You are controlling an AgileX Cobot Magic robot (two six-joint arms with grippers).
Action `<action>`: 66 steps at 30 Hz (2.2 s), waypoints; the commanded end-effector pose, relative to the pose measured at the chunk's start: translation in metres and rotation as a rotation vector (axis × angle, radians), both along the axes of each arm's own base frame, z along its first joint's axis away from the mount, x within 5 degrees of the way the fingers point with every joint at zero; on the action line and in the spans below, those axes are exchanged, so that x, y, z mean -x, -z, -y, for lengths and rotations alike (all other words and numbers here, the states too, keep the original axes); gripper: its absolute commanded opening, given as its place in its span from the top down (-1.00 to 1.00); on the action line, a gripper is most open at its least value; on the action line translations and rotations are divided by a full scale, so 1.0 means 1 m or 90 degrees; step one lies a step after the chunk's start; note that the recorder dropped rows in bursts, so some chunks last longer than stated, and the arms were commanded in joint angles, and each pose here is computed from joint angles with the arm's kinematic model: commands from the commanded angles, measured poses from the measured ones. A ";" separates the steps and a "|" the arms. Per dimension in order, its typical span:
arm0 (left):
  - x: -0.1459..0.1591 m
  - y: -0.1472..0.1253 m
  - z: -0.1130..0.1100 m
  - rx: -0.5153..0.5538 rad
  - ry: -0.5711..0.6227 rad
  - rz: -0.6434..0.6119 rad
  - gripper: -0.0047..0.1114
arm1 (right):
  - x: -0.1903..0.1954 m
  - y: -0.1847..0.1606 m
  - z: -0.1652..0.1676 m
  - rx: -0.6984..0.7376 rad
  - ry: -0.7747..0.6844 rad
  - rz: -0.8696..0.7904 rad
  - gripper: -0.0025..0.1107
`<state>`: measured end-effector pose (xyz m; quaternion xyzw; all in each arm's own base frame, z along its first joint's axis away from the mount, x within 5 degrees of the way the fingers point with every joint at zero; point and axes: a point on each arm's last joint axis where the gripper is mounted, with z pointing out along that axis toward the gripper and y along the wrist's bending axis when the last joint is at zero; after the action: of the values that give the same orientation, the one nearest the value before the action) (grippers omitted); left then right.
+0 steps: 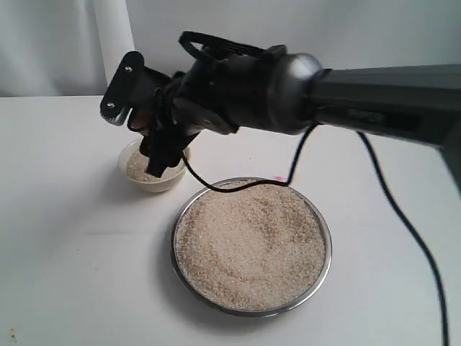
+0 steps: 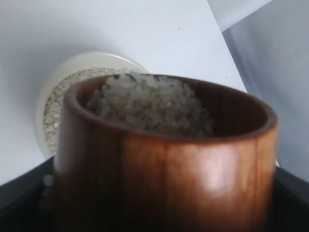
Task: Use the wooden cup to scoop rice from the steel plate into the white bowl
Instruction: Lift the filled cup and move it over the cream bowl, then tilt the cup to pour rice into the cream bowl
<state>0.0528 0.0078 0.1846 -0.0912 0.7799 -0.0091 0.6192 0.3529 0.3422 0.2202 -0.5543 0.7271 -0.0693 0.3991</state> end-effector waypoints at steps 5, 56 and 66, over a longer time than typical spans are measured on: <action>-0.001 0.001 0.000 0.007 0.000 -0.003 0.92 | -0.027 0.017 -0.033 0.151 0.034 0.015 0.96; -0.001 0.001 0.000 0.007 0.000 -0.003 0.92 | -0.015 0.032 -0.056 0.564 -0.090 0.270 0.96; -0.001 0.001 0.000 0.007 0.000 -0.003 0.92 | -0.016 0.029 -0.055 0.607 -0.106 0.290 0.96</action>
<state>0.0528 0.0078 0.1846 -0.0912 0.7799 -0.0091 0.6192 0.3684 0.3976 0.1828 -0.7015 0.4806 -0.4583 0.2588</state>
